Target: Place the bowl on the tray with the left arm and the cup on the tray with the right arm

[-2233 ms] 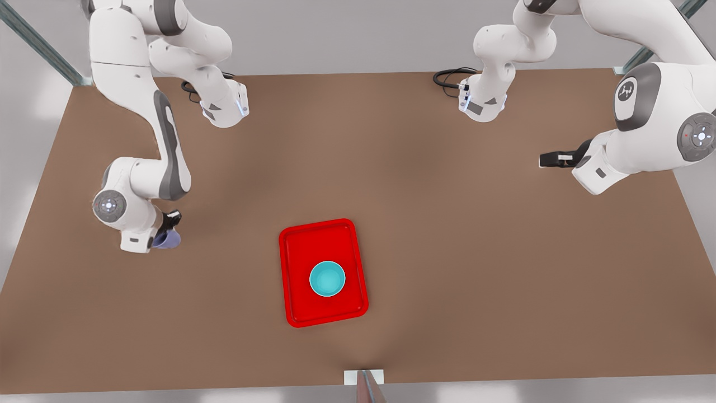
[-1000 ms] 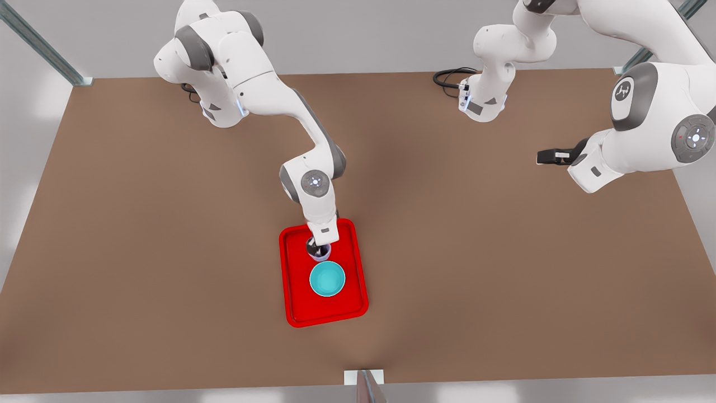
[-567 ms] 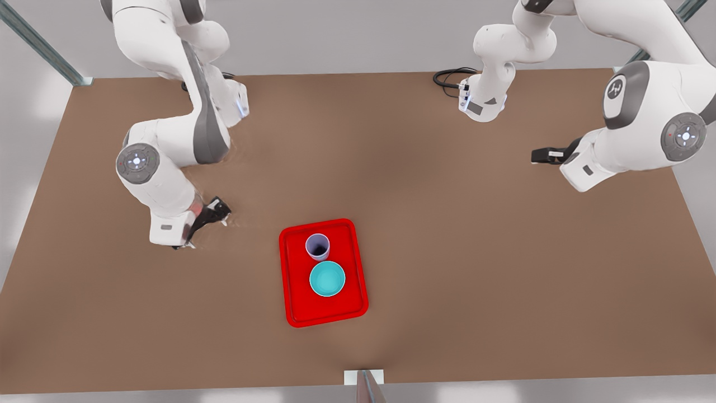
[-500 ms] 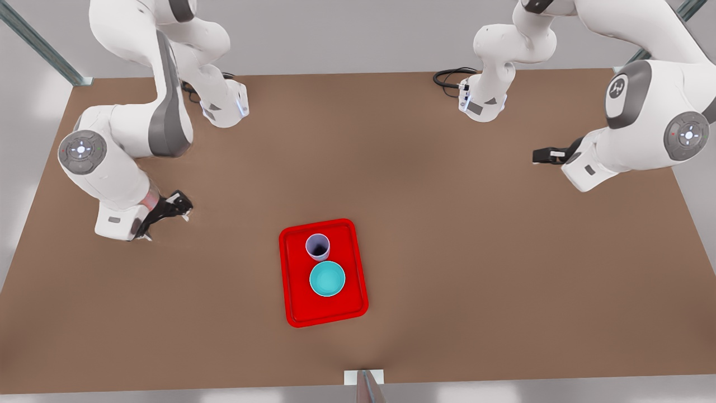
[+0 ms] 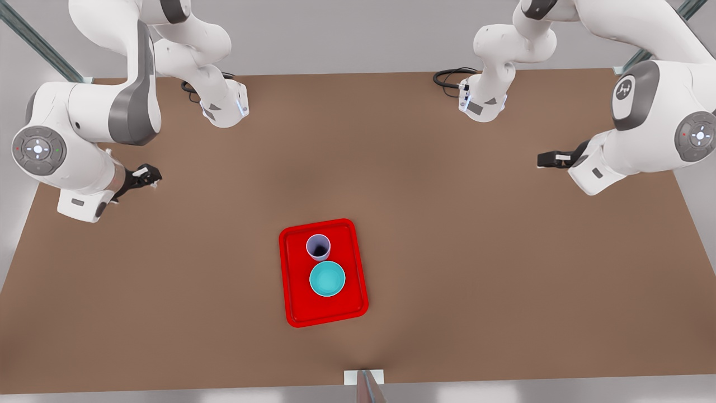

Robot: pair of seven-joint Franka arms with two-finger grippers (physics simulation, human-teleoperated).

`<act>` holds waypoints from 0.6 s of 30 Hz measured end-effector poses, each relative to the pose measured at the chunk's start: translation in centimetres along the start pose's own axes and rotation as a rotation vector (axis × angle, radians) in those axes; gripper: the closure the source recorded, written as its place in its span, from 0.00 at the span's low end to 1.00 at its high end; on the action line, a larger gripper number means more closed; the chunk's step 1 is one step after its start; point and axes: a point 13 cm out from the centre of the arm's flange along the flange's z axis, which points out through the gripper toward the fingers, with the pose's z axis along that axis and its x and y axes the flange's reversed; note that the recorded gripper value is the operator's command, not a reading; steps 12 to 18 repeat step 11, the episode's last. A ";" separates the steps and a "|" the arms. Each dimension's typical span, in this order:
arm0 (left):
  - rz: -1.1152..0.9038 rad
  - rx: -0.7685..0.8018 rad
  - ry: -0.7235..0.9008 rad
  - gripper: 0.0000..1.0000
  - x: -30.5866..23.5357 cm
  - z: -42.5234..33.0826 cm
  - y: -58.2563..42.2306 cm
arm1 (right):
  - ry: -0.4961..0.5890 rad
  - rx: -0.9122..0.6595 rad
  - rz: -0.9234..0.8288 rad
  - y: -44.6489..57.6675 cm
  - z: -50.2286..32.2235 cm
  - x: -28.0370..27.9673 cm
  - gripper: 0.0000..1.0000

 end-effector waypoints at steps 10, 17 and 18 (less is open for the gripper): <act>0.000 0.000 0.004 0.00 0.0 0.0 0.0 | 0.016 -0.020 0.064 -1.4 0.0 1.9 0.00; 0.000 0.000 0.004 0.00 0.0 0.1 0.0 | 0.018 -0.020 0.067 -1.3 0.0 1.9 0.00; 0.000 0.000 0.004 0.00 0.0 0.1 0.0 | 0.018 -0.020 0.067 -1.3 0.0 1.9 0.00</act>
